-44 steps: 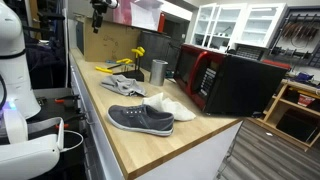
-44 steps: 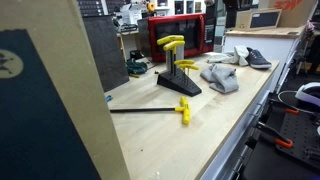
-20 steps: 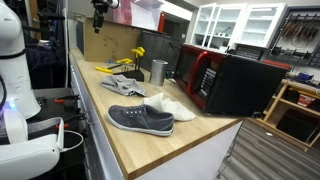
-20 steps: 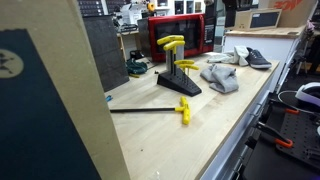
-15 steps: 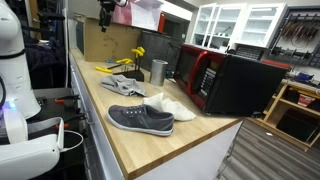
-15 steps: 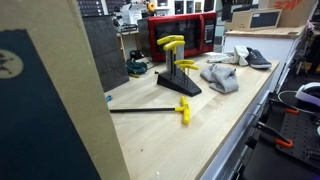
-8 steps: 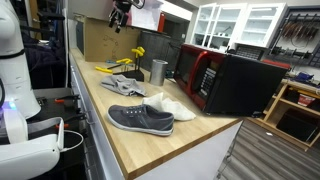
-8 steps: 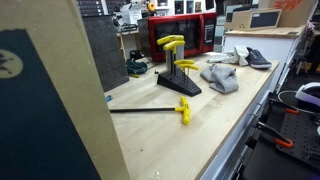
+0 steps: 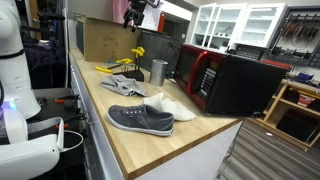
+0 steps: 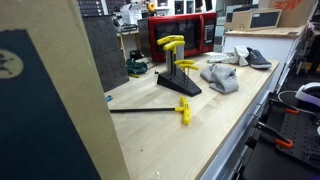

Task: Remove the largest tool on the rack and place it on the table

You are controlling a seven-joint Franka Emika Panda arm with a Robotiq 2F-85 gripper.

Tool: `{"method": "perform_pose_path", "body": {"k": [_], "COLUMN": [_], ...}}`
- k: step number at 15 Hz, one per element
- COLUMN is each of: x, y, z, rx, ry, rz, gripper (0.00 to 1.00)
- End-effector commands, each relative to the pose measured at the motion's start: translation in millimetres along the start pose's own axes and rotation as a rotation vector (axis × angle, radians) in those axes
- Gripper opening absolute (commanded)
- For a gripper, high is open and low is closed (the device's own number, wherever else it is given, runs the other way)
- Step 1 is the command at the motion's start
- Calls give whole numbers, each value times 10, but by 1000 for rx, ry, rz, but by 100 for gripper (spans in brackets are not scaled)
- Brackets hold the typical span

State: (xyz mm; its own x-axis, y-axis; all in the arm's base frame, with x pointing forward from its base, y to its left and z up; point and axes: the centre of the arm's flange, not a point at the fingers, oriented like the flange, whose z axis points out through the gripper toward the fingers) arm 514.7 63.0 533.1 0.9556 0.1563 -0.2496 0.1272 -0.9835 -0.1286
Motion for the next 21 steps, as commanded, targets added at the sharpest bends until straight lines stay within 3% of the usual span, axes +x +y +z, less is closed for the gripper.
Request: {"method": "perform_pose_path", "body": {"k": [1, 4, 9, 13, 16, 18, 21], "x": [-11, 171, 582, 945, 1153, 1026, 1100], "y": [-4, 54, 144, -72, -323, -318, -431], "z": [62, 41, -5, 128, 269, 368, 388], "rx": [-20, -72, -233, -344, -378, -351, -352], "ry": [-9, -26, -48, -75, -75, -86, -82], "rz": [-5, -104, -291, -438, -538, -503, -523], "gripper": [100, 100, 100, 100, 100, 100, 100]}}
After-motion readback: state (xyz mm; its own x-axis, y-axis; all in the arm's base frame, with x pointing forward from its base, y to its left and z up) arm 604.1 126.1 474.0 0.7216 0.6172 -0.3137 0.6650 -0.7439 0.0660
